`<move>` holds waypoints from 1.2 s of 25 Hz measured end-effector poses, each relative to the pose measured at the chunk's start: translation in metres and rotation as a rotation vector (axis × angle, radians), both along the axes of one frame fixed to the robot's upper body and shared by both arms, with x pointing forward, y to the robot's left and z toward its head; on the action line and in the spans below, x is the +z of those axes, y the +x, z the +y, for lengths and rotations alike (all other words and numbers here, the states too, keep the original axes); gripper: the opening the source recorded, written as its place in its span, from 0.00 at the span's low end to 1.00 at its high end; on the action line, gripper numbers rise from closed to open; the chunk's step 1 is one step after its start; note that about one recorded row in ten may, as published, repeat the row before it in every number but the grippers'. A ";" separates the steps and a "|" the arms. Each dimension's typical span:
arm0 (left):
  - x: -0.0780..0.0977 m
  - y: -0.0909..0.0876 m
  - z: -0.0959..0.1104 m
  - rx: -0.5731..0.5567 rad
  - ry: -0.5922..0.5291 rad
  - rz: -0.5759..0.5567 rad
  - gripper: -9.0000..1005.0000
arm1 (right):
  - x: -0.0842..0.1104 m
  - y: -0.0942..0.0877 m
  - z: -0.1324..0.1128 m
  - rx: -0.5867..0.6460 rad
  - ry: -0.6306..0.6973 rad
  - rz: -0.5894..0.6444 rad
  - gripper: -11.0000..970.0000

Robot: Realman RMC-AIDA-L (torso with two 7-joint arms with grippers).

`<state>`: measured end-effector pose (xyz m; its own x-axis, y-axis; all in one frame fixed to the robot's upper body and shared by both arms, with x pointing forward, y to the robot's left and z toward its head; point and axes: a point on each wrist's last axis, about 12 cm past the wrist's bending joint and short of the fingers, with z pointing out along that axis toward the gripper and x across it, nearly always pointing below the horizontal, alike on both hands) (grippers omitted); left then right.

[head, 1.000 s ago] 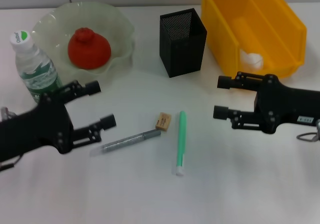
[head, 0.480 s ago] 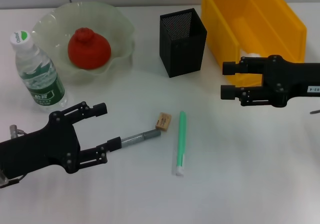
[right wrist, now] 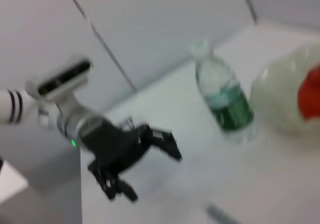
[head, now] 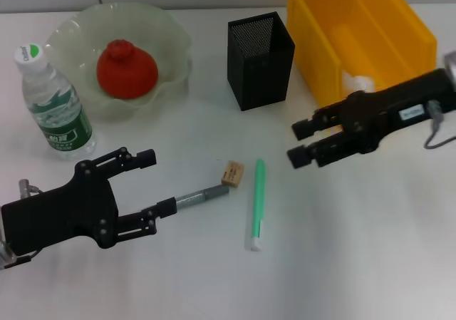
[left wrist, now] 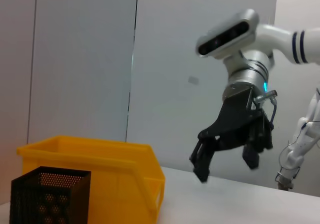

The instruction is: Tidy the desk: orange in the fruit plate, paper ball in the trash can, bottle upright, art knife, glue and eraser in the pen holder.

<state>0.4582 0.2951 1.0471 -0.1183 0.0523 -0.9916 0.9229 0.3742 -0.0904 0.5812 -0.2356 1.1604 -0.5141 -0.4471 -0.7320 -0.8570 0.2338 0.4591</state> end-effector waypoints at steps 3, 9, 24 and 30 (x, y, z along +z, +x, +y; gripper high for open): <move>0.000 0.000 0.000 0.001 0.001 0.000 0.80 | 0.007 0.005 0.022 0.072 -0.104 0.020 0.76; 0.000 0.001 0.000 0.000 0.004 0.005 0.80 | 0.012 0.012 0.054 0.211 -0.251 -0.064 0.76; 0.001 0.000 0.008 -0.044 0.037 0.047 0.80 | 0.006 0.016 0.123 0.602 -0.435 -0.442 0.76; 0.003 0.002 0.006 -0.031 0.017 0.051 0.80 | 0.004 0.004 0.147 0.850 -0.491 -0.561 0.76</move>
<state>0.4599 0.3006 1.0496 -0.1672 0.0732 -0.9832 0.9284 0.3475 -0.1320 0.5853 -0.0884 1.1645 0.4395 -0.7981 -0.4121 -0.8804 -0.4738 -0.0213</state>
